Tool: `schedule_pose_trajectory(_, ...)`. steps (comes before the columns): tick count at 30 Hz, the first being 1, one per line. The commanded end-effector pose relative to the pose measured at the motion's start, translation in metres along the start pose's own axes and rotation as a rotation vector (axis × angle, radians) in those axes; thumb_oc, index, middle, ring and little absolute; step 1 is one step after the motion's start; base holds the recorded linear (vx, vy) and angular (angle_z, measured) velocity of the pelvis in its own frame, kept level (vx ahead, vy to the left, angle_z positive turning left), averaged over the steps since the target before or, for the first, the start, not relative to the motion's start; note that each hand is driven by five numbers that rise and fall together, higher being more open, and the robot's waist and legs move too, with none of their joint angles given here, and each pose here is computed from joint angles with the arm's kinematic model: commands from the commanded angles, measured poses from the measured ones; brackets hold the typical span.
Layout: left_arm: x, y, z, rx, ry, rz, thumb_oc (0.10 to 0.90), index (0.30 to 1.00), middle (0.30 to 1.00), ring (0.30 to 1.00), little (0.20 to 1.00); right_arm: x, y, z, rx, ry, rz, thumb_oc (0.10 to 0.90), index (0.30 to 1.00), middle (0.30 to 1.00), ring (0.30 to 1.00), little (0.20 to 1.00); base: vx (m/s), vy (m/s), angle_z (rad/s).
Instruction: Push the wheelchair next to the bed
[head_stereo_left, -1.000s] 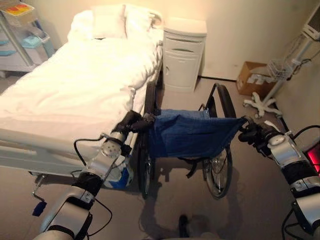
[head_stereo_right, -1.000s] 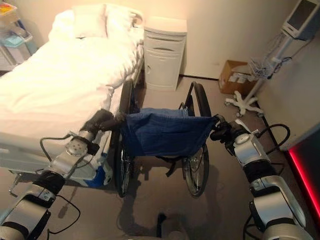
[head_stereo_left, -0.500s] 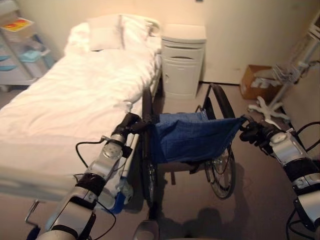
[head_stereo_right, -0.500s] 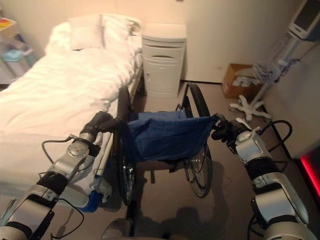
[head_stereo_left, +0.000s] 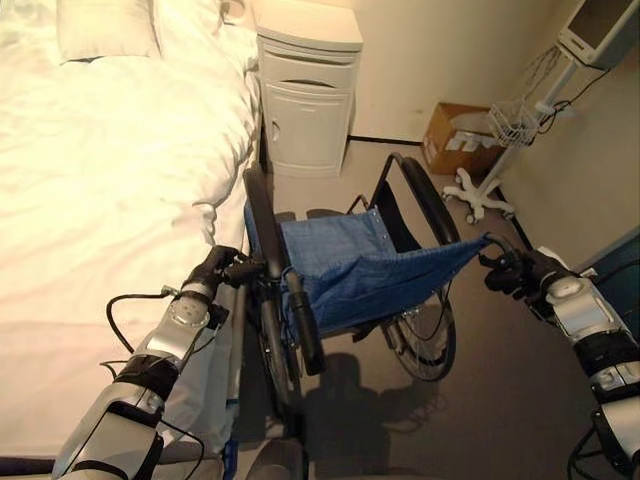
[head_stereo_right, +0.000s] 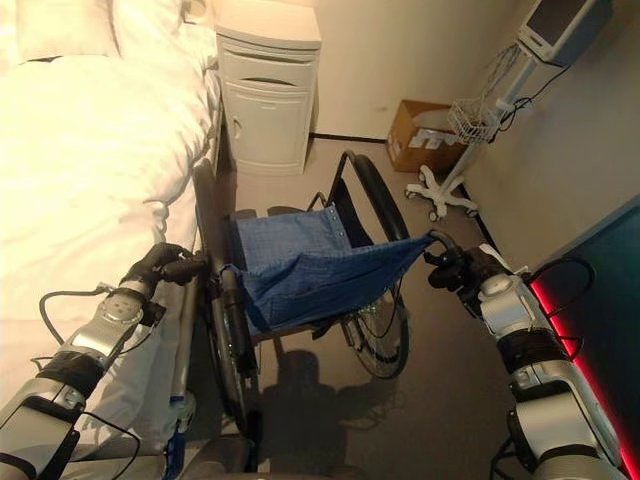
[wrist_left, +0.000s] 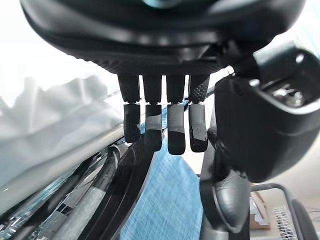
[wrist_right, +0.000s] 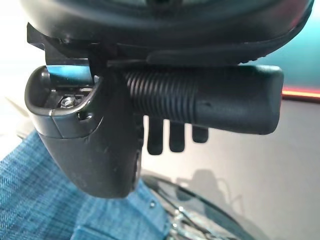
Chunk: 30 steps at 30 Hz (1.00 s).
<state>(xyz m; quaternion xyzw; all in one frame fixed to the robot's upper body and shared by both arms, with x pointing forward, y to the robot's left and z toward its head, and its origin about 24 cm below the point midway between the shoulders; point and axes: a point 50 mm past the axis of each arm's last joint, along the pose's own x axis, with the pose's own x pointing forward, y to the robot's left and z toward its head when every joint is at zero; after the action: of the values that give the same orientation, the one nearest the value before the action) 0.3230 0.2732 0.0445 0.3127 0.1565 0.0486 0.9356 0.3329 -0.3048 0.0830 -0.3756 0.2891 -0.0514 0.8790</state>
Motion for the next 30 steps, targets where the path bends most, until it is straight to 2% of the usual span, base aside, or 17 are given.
schedule_pose_trajectory(1,0.003,-0.001,0.046,-0.032,-0.212,0.049,0.400,0.300,0.300,0.300,0.300,0.000,0.095,0.019,-0.011,-0.123,0.316,0.400,0.300,0.300,0.300,0.300,0.22,0.153,-0.10)
schedule_pose_trajectory(8,-0.002,-0.018,0.036,-0.025,-0.217,0.008,0.400,0.300,0.300,0.300,0.300,-0.003,0.096,0.005,-0.019,-0.114,0.305,0.400,0.300,0.300,0.300,0.300,0.33,0.060,0.27)
schedule_pose_trajectory(16,0.001,-0.006,0.055,-0.039,-0.276,0.019,0.400,0.300,0.300,0.300,0.300,-0.007,0.067,0.039,-0.014,-0.161,0.261,0.400,0.300,0.300,0.300,0.300,0.40,-0.180,0.35)
schedule_pose_trajectory(20,0.002,-0.011,0.052,-0.054,-0.256,0.000,0.400,0.300,0.300,0.300,0.300,-0.005,0.070,0.037,-0.010,-0.133,0.267,0.400,0.300,0.300,0.300,0.300,0.33,-0.153,0.91)
schedule_pose_trajectory(30,0.003,-0.018,0.055,-0.080,-0.258,0.013,0.400,0.300,0.300,0.300,0.300,-0.006,0.066,0.044,-0.027,-0.156,0.246,0.400,0.300,0.300,0.300,0.300,0.23,-0.085,0.14)
